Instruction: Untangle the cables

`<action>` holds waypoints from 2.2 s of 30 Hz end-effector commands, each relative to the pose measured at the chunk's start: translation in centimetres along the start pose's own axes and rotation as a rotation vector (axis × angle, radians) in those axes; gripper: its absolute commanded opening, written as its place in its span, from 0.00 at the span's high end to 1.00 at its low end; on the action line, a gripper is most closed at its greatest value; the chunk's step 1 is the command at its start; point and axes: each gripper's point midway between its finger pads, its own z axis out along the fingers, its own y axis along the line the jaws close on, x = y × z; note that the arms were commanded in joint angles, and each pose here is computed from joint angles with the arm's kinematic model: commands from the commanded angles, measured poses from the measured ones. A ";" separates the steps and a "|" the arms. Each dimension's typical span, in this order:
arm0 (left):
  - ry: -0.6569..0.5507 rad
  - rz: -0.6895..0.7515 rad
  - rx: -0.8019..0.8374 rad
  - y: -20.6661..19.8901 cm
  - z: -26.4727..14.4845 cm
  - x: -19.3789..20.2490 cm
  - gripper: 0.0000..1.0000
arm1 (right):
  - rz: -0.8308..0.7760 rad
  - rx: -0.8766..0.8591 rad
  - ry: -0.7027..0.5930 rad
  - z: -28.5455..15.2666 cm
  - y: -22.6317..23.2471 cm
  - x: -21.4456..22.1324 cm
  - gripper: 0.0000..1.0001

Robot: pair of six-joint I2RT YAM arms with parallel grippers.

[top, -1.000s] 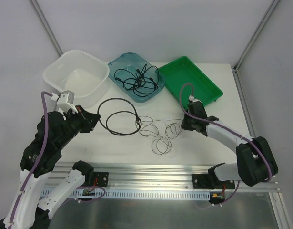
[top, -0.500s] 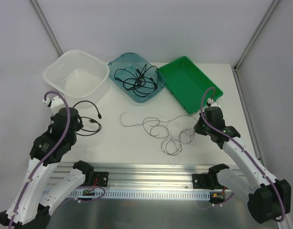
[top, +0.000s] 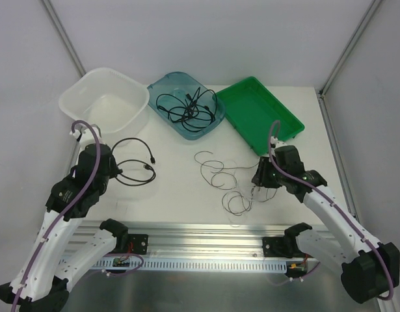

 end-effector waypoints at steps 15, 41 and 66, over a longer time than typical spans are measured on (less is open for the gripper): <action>-0.088 -0.069 0.458 -13.7 -0.7 -11.1 1.00 | -0.292 -0.180 -0.071 -5.2 5.7 -0.9 0.01; 0.183 -0.171 0.729 -18.8 -0.7 -2.0 1.00 | 0.102 -0.428 -0.204 -2.2 18.1 -7.0 0.20; 0.075 -0.191 0.690 -18.3 0.6 -1.0 1.00 | 0.202 -0.303 -0.055 4.6 18.7 -3.3 0.77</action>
